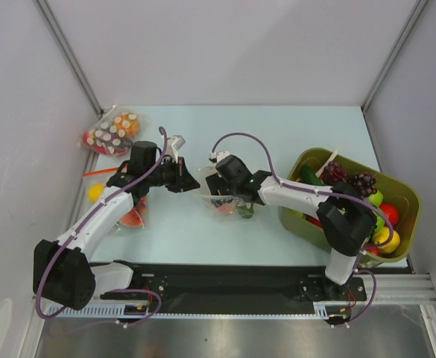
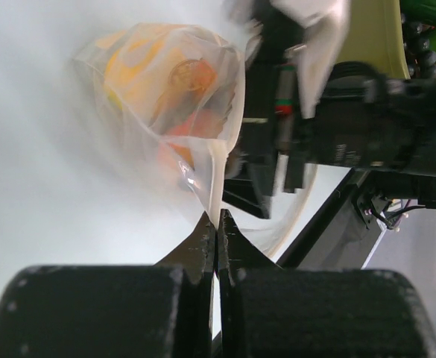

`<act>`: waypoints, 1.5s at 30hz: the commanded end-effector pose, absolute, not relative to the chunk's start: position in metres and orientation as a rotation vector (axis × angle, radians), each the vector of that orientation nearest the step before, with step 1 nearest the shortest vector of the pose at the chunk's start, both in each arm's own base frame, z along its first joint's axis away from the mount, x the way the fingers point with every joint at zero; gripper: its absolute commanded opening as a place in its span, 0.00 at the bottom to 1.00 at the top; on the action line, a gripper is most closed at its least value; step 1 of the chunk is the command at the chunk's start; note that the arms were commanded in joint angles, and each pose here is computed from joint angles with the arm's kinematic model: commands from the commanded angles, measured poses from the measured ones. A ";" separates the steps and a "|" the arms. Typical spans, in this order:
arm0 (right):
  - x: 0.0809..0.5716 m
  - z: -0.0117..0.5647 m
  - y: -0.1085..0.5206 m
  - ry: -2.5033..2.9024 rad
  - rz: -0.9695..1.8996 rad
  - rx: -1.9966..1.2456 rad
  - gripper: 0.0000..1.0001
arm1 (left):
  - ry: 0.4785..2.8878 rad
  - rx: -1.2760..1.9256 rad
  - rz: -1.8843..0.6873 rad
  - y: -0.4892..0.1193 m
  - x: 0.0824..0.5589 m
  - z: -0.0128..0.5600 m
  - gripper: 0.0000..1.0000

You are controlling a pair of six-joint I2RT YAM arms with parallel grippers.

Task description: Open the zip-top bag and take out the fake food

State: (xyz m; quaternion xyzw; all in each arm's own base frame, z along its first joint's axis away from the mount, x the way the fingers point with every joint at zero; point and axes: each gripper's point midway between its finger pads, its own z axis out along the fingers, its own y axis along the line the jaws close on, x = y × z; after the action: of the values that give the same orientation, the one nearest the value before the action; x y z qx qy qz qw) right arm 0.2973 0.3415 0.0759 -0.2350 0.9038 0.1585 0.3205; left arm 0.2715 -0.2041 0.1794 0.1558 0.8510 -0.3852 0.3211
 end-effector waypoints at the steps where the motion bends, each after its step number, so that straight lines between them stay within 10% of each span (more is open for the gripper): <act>1: 0.305 0.136 0.346 2.240 0.496 -0.547 0.11 | 2.178 0.434 -1.024 -0.208 0.276 0.195 0.00; 26: 0.276 0.341 0.329 1.670 1.018 -0.325 0.06 | 2.186 0.436 -1.007 -0.207 0.276 0.192 0.00; 45: 0.353 0.307 0.082 1.754 0.258 0.160 0.04 | 2.181 0.439 -1.008 -0.207 0.276 0.194 0.00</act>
State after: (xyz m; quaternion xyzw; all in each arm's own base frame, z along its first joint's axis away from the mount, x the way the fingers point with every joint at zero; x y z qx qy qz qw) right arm 0.3440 0.1205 0.3227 0.0381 0.7518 0.1917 0.6297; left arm 0.2715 -0.2040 0.1792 0.1556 0.8513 -0.3847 0.3211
